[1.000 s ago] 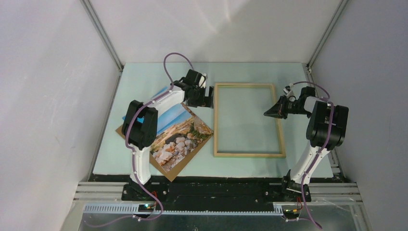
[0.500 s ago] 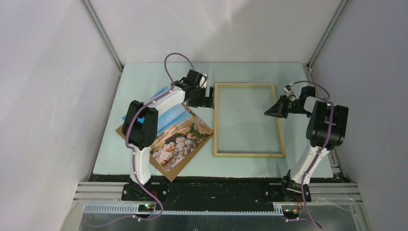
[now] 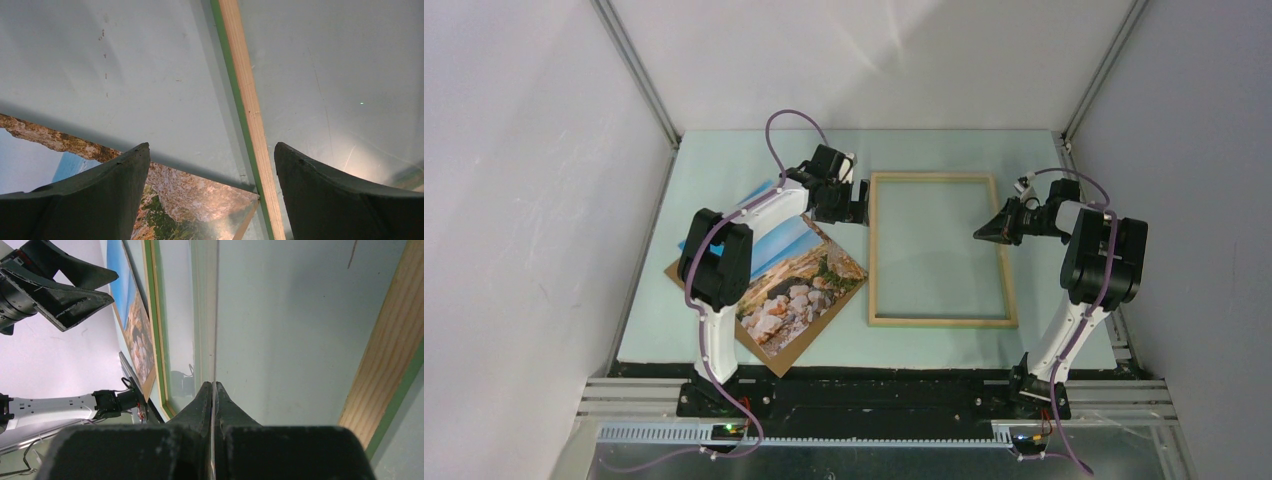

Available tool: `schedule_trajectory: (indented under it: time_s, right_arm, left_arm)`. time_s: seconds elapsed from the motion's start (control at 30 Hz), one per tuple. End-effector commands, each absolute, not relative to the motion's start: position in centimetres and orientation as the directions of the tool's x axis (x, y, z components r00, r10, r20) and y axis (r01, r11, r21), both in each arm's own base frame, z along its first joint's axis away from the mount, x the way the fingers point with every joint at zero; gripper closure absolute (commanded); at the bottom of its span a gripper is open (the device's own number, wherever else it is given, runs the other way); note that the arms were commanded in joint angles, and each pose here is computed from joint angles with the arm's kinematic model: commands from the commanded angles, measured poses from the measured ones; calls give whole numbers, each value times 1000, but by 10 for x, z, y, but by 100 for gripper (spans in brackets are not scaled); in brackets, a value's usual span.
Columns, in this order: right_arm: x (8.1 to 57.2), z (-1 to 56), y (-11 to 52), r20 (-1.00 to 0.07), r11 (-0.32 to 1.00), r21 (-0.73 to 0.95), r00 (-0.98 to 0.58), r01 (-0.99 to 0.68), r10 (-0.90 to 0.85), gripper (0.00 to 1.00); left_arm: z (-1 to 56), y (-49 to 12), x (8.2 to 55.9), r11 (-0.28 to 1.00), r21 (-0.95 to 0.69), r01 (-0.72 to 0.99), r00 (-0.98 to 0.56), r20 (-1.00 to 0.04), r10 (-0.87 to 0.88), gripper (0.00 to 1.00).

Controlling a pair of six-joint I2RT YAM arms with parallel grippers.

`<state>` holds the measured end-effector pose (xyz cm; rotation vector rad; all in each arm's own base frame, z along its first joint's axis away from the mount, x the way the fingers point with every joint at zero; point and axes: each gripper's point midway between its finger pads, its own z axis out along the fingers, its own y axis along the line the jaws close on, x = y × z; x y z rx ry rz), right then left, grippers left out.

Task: Put the photo into the frame
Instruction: Place the photo frame item in the photo frame.

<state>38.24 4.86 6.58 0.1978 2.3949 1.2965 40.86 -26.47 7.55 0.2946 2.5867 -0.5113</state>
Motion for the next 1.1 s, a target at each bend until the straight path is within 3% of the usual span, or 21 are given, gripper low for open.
schedule_trajectory:
  time_s: [0.0, 1.07]
  right_arm:
    - [388, 61, 45, -302, 569, 818, -901, -78, 311, 100]
    - [383, 53, 53, -156, 517, 853, -913, 68, 376, 100]
  left_arm:
    - [93, -273, 413, 891, -329, 312, -840, -534, 96, 2]
    - [41, -299, 395, 883, -368, 293, -896, -427, 119, 5]
